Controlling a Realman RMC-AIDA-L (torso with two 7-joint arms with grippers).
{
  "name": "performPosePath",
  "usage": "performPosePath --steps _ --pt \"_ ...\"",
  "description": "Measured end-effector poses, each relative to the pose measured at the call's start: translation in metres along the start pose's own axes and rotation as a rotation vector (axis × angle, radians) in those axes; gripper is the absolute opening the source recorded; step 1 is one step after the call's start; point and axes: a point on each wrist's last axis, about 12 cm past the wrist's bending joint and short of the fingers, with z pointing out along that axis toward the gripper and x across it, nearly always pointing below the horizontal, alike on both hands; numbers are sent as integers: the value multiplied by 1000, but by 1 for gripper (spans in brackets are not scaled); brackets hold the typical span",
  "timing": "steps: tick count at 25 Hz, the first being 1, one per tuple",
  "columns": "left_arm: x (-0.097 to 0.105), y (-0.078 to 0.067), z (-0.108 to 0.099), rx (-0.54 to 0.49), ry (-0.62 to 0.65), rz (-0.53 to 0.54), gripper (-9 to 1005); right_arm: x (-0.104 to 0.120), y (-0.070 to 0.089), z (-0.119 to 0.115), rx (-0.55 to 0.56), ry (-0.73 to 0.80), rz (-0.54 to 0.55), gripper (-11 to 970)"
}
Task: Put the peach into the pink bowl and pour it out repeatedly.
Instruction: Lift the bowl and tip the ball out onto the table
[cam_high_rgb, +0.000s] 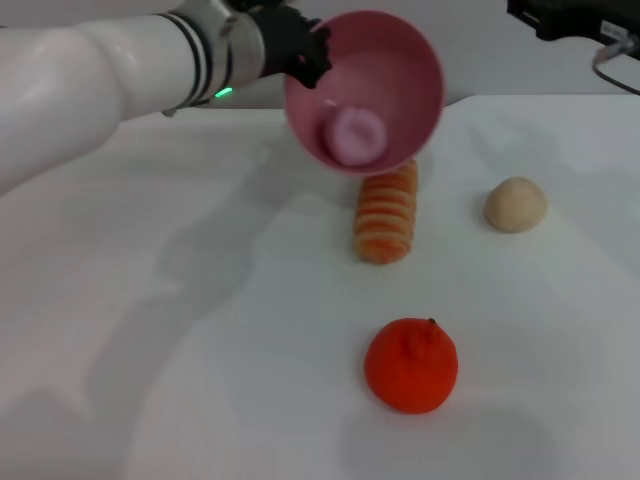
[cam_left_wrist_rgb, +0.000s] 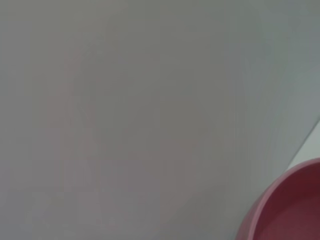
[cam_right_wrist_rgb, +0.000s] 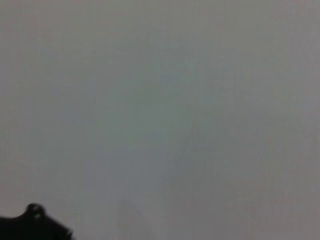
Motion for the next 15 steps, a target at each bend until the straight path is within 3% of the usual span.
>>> performPosePath --steps 6,10,15 --pt "16 32 -7 -86 23 -88 34 -1 -4 -16 -63 33 17 477" --pt "26 53 -15 -142 33 -136 34 1 -5 -27 -170 106 32 477" --pt "29 59 -17 -154 39 -141 34 -1 -14 -39 -217 134 59 477"
